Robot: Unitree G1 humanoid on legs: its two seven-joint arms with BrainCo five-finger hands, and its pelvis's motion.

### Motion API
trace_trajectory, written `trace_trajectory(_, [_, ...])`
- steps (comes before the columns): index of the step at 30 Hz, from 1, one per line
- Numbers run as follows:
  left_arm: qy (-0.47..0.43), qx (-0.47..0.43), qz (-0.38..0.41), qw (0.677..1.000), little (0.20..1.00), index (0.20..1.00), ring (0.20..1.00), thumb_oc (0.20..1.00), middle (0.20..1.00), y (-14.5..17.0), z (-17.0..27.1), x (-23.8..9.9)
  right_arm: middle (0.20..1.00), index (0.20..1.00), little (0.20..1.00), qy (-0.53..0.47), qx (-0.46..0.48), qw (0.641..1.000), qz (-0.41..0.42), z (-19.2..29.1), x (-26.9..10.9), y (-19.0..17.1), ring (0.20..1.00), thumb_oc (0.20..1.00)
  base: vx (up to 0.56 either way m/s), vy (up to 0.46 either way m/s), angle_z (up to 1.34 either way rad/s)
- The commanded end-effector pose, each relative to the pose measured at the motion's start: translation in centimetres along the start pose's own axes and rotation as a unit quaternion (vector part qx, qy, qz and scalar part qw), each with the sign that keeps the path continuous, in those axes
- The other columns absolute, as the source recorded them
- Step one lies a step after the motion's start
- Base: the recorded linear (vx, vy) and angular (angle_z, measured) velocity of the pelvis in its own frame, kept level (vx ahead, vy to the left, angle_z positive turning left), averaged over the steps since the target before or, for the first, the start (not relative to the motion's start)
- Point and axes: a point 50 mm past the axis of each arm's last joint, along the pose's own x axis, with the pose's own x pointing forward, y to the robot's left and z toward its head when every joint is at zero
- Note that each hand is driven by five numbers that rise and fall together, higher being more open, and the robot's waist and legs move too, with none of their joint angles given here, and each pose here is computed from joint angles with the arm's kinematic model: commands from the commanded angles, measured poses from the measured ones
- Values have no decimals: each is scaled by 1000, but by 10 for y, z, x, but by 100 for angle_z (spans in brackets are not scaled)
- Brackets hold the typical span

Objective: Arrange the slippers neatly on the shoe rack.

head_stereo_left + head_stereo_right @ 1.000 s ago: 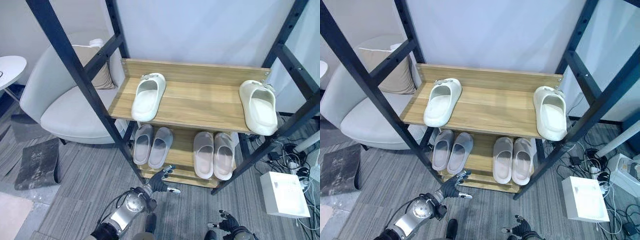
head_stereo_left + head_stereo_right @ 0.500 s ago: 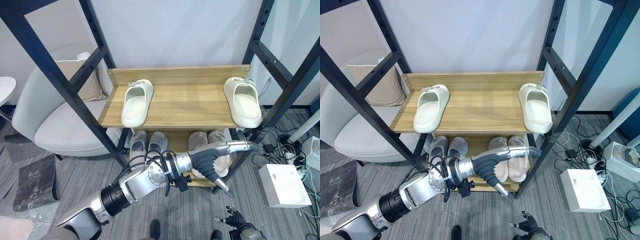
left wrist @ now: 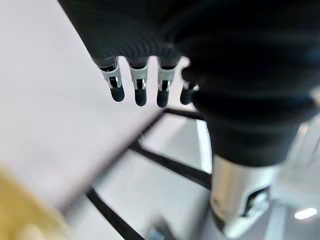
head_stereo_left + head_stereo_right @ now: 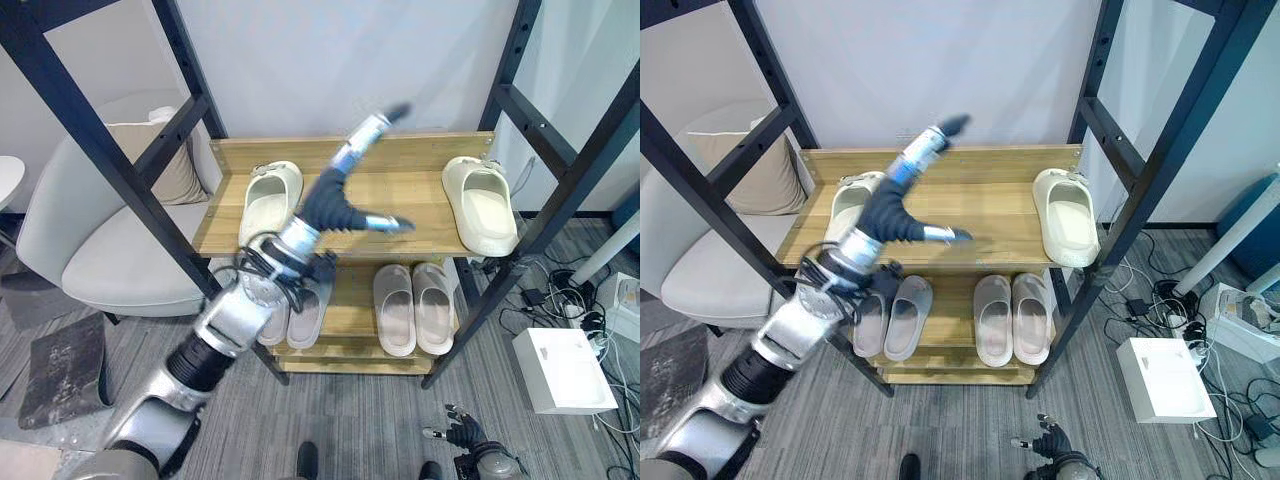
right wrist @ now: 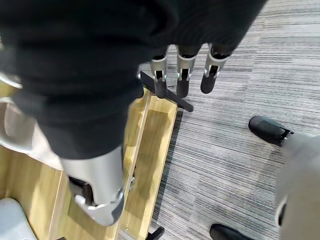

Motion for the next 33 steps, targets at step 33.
trace_trajectory(33, [297,553,32,778,1000,1000,1000,1000,1000,123,-129,-36,1000,1000,1000,-147,26,989,13,55,-8,11,1000,1000,12,6,-8])
